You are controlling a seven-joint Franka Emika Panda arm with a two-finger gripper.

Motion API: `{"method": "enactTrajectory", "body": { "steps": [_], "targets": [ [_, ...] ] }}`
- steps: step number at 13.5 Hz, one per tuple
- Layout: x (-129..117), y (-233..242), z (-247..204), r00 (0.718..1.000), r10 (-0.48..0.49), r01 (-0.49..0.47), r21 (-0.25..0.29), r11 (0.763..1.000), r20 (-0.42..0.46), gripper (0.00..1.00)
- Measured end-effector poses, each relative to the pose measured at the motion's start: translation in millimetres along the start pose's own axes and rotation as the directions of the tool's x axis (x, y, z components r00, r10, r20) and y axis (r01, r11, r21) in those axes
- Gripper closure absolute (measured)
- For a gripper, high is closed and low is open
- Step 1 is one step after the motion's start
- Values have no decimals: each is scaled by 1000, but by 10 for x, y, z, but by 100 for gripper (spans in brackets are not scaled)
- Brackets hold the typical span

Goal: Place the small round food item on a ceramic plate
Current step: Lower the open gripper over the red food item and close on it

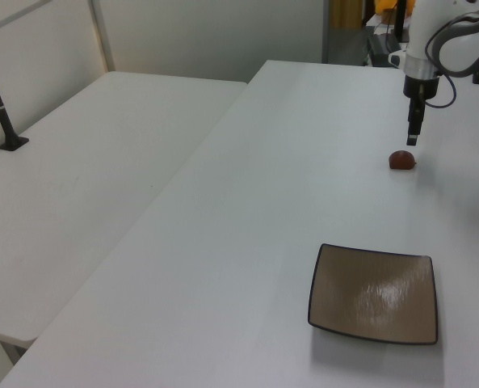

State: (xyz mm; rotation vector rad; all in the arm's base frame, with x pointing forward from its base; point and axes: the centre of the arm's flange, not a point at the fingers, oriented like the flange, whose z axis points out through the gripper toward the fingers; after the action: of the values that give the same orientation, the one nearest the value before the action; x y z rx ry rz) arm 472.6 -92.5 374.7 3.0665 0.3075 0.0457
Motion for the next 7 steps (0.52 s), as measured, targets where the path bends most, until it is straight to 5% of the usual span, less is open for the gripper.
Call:
{"method": "enactTrajectory", "body": {
  "steps": [7],
  "targets": [
    [42,-45,409,999,-52,52,-17,998,-6,0]
  ]
}}
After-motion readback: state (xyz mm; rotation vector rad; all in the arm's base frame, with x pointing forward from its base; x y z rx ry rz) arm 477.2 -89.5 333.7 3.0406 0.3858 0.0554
